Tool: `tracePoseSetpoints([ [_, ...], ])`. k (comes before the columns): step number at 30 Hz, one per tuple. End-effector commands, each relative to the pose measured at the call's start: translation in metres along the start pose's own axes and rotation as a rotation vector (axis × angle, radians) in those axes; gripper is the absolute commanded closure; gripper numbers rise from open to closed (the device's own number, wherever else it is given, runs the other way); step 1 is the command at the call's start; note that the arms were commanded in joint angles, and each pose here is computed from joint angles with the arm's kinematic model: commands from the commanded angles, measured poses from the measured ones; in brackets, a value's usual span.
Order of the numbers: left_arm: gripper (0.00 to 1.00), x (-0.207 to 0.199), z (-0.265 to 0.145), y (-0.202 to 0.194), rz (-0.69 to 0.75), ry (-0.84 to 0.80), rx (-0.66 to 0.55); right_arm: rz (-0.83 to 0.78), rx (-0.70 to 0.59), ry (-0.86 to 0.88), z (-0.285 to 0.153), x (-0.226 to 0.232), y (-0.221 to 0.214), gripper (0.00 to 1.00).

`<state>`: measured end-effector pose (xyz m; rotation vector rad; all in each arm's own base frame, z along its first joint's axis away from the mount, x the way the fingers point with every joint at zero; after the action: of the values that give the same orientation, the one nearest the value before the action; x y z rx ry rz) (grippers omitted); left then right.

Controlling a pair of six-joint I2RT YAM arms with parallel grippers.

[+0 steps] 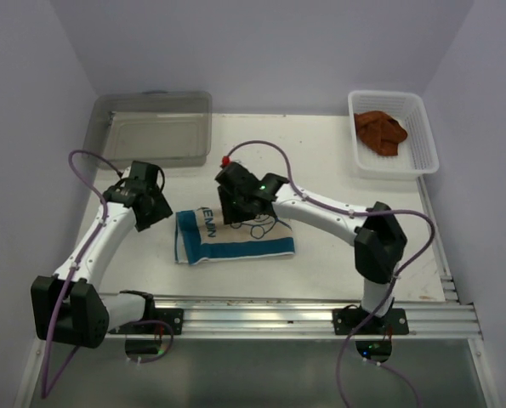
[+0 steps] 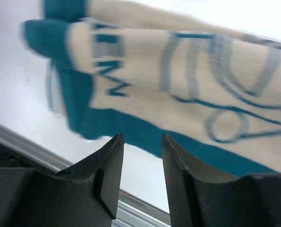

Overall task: Roll the towels
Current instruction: Fold the towel

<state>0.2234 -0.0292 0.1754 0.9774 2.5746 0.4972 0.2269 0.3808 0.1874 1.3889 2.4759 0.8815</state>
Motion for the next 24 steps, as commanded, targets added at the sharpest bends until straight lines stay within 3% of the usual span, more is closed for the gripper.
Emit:
tracePoseSetpoints([
  [1,0.42,-0.019,0.0,-0.006,0.122,-0.166,-0.003,0.135,-0.081,-0.064,-0.027,-0.061,0.006,0.59],
  [5,0.41,-0.034,-0.001,-0.033,0.205,-0.229,0.041,0.205,-0.043,-0.135,-0.035,-0.1,-0.033,0.59],
  [14,0.45,-0.03,0.038,-0.053,0.176,-0.159,0.082,0.232,-0.058,-0.161,-0.054,-0.108,-0.046,0.59],
  [18,0.6,-0.029,0.05,-0.061,0.17,-0.158,0.106,0.224,-0.058,-0.166,-0.055,-0.108,-0.041,0.59],
  [24,0.69,-0.028,0.05,-0.061,0.159,-0.164,0.1,0.217,-0.057,-0.162,-0.054,-0.108,-0.039,0.59],
])
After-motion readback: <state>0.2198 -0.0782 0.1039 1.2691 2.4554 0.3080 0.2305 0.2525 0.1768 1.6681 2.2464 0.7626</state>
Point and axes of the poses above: each gripper's point midway between its finger pads, its own z axis out along the fingers, its own x axis along the line the jaws close on, y = z × x, the point moved 7 cm from there along -z, back along the fingers, and after that the axes turned 14 degrees about -z, right-handed, at the moved point
